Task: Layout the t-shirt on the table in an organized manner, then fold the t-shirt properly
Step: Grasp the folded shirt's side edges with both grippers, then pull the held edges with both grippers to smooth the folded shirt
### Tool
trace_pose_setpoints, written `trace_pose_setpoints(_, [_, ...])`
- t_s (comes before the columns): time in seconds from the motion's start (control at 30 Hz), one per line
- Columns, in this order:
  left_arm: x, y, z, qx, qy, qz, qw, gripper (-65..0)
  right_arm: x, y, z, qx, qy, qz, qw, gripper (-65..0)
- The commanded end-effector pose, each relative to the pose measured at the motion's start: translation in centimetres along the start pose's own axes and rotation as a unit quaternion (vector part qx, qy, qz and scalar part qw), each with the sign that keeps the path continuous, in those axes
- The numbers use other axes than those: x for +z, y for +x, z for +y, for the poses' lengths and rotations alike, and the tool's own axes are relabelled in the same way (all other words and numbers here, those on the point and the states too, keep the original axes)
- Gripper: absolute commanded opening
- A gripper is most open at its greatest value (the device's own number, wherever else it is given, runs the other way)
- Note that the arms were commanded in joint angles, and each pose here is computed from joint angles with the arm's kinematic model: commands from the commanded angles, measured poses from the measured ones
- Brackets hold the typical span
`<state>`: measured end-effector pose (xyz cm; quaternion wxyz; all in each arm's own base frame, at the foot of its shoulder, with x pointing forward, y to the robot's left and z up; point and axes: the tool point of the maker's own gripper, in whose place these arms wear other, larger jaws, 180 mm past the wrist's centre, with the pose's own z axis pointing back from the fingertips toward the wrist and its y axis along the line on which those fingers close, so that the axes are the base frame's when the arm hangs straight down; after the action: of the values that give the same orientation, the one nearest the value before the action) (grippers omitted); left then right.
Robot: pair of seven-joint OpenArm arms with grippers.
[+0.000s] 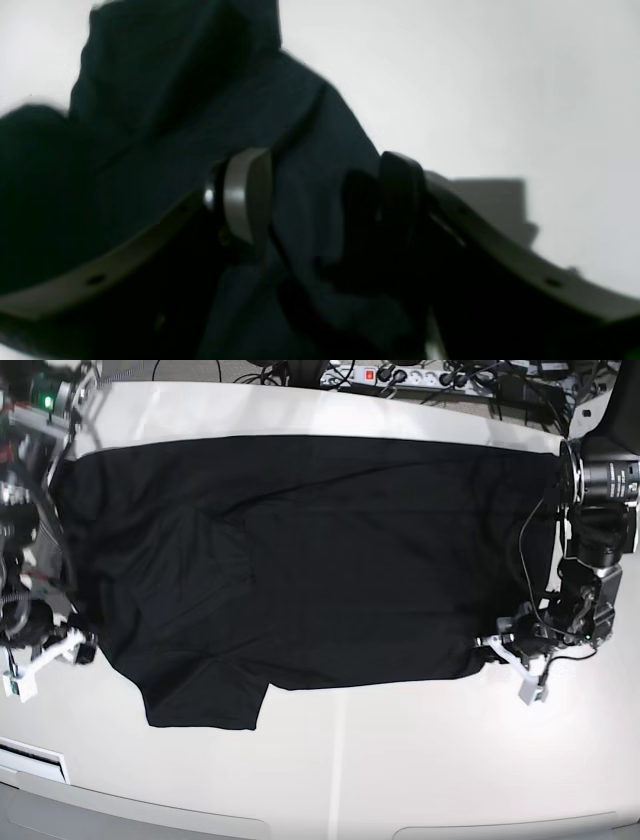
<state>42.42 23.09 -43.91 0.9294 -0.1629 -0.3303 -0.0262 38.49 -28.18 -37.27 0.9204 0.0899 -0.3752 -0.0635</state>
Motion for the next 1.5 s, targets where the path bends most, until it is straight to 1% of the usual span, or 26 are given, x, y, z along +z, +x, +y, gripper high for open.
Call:
trace_pose_setpoints(0.0, [0.5,2.1,0.0,-0.003,-0.007,-0.028,1.000,-65.0,-0.1,2.8,-0.2,-0.004,0.004,-0.029,0.9996,-29.0])
trace_pose_setpoints(0.07, [0.4,0.6,0.1,0.001,-0.006,-0.015,1.000,-65.0,-1.7,2.7,-0.4,-0.021,0.011,-0.013,0.9996,-29.0])
trace_pose_setpoints(0.13, [0.3,-0.6,0.2,0.006,-0.006,-0.006,1.000,-65.0,-3.2,2.4,-0.8,-0.043,0.006,0.001,0.9991,-29.0])
trace_pose_setpoints(0.23, [0.2,-2.3,0.2,0.015,-0.008,0.005,1.000,-65.0,-5.1,1.3,-1.9,-0.075,-0.019,0.016,0.9969,-29.0])
trace_pose_setpoints(0.3, [0.2,-3.3,0.1,0.027,-0.013,0.012,0.999,-65.0,-5.8,0.3,-2.8,-0.093,-0.044,0.019,0.9945,-29.0])
trace_pose_setpoints(0.33, [0.2,-3.9,0.1,0.030,-0.013,0.019,0.999,-65.0,-6.0,-0.1,-3.0,-0.100,-0.049,0.018,0.9936,-29.0])
trace_pose_setpoints(0.53, [0.5,-5.5,-0.5,0.026,-0.041,0.030,0.998,-65.0,-6.7,-1.1,-2.9,-0.104,-0.051,0.007,0.9932,-29.0])
trace_pose_setpoints(0.63, [0.5,-6.1,-0.7,0.034,-0.045,0.030,0.998,-65.0,-7.1,-1.3,-1.8,-0.102,-0.038,0.002,0.9940,-29.0])
trace_pose_setpoints(0.7, [0.5,-6.1,-0.7,0.035,-0.045,0.030,0.998,-65.0,-7.6,-1.8,-0.8,-0.101,-0.030,0.006,0.9944,-29.0])
trace_pose_setpoints(0.83, [0.5,-6.2,-0.7,0.034,-0.046,0.034,0.998,-65.0,-7.8,-4.9,-1.1,-0.094,-0.053,0.038,0.9934,-29.1])
trace_pose_setpoints(0.87, [0.5,-6.3,-0.7,0.034,-0.045,0.035,0.998,-65.0,-7.7,-5.8,-1.2,-0.092,-0.052,0.043,0.9935,-30.3])
trace_pose_setpoints(0.9, [0.5,-6.3,-0.7,0.034,-0.045,0.036,0.998,-65.0,-7.6,-6.7,-1.3,-0.087,-0.049,0.046,0.9939,-33.5])
trace_pose_setpoints(0.93, [0.5,-6.3,-0.7,0.034,-0.045,0.036,0.998,-65.0,-7.5,-7.6,-1.5,-0.081,-0.051,0.050,0.9942,-38.6])
trace_pose_setpoints(1.03, [0.5,-6.2,-0.7,0.034,-0.045,0.035,0.998,-65.0,-7.0,-10.1,-2.3,-0.060,-0.060,0.067,0.9942,-58.5])
trace_pose_setpoints(1.07, [0.5,-6.2,-0.7,0.034,-0.046,0.035,0.998,-65.0,-6.9,-10.8,-2.3,-0.058,-0.057,0.073,0.9940,-63.7])
trace_pose_setpoints(1.1, [0.5,-6.2,-0.8,0.033,-0.047,0.034,0.998,-65.0,-6.7,-11.6,-2.5,-0.055,-0.056,0.081,0.9936,-65.0])
trace_pose_setpoints(1.23, [0.6,-5.5,-1.5,0.025,-0.067,0.027,0.997,-65.0,-5.5,-13.6,-3.4,-0.045,-0.066,0.112,0.9905,-65.0])
trace_pose_setpoints(1.37, [0.6,-5.1,-1.7,0.025,-0.072,0.028,0.997,-65.0,-4.0,-15.1,-3.8,-0.031,-0.072,0.146,0.9862,-65.0])
trace_pose_setpoints(1.47, [0.7,-5.4,-2.2,0.018,-0.086,0.035,0.996,-65.0,-2.5,-16.1,-4.6,-0.021,-0.092,0.159,0.9828,-65.0])
